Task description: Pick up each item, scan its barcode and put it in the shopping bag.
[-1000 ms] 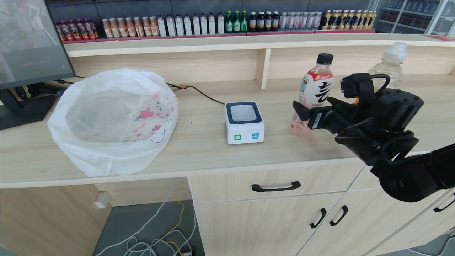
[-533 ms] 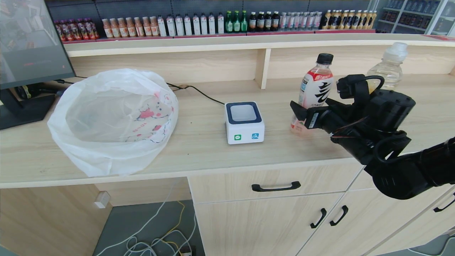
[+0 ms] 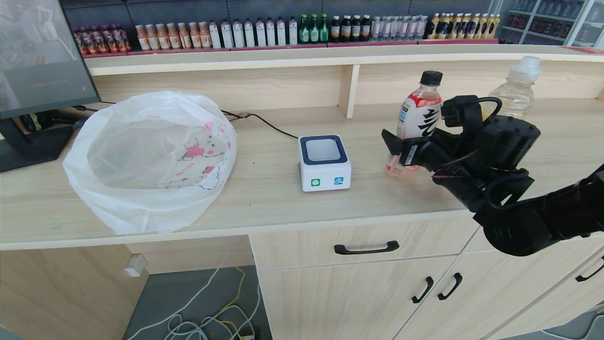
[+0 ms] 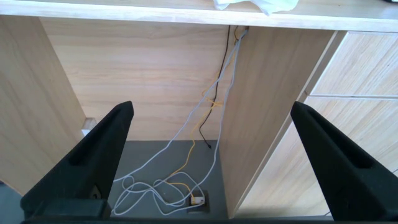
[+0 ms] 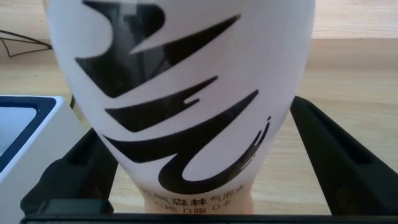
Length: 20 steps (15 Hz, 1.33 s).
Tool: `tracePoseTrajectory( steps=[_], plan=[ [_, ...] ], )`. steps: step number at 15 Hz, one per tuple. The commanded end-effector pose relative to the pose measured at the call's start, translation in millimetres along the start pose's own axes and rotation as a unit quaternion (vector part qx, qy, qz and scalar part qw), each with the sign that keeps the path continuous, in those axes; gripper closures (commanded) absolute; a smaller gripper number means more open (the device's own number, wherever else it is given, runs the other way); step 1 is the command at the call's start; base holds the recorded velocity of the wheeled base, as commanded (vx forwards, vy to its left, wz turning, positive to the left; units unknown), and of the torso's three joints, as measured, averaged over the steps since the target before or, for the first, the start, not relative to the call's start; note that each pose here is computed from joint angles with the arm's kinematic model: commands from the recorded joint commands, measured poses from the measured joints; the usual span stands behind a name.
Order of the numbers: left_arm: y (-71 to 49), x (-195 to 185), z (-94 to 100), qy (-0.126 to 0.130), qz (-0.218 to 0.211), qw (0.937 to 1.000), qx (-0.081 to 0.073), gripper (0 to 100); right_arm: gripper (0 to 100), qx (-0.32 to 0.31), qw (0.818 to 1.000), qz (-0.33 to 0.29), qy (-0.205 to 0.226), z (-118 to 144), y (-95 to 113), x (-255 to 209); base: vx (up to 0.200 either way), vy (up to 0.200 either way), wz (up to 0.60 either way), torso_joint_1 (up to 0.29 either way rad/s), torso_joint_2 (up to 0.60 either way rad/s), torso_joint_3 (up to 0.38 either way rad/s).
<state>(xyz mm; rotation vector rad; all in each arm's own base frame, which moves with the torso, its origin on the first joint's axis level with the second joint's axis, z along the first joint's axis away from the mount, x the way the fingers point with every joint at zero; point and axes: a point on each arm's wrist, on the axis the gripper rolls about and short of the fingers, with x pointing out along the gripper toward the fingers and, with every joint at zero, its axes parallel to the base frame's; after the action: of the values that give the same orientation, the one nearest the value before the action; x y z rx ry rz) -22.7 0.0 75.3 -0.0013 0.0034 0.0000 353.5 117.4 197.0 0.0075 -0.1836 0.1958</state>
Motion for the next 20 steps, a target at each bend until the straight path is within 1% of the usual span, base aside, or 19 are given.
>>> tracePoseTrajectory(
  steps=[1,5,6,16,20],
  plan=[
    [0.0,0.0,0.0,0.000,0.000,1.0000,0.000,0,0,-0.001,1.000,0.001,-0.001,-0.7,0.8,2.2,0.000,0.000,0.00,0.000,0.00,0.000],
    [0.0,0.0,0.0,0.000,0.000,1.0000,0.000,0,0,-0.001,1.000,0.001,0.000,-1.9,0.9,2.6,0.000,0.000,0.00,0.000,0.00,0.000],
    [0.0,0.0,0.0,0.000,0.000,1.0000,0.000,0,100,-0.001,1.000,0.001,0.000,-1.9,0.9,2.6,0.000,0.000,0.00,0.000,0.00,0.000],
    [0.0,0.0,0.0,0.000,0.000,1.0000,0.000,0,100,0.001,1.000,0.004,-0.013,9.5,2.3,-1.6,0.000,0.000,0.00,0.000,0.00,0.000],
    [0.0,0.0,0.0,0.000,0.000,1.0000,0.000,0,100,0.004,1.000,0.006,-0.029,23.7,3.1,-8.2,0.000,0.000,0.00,0.000,0.00,0.000]
  ],
)
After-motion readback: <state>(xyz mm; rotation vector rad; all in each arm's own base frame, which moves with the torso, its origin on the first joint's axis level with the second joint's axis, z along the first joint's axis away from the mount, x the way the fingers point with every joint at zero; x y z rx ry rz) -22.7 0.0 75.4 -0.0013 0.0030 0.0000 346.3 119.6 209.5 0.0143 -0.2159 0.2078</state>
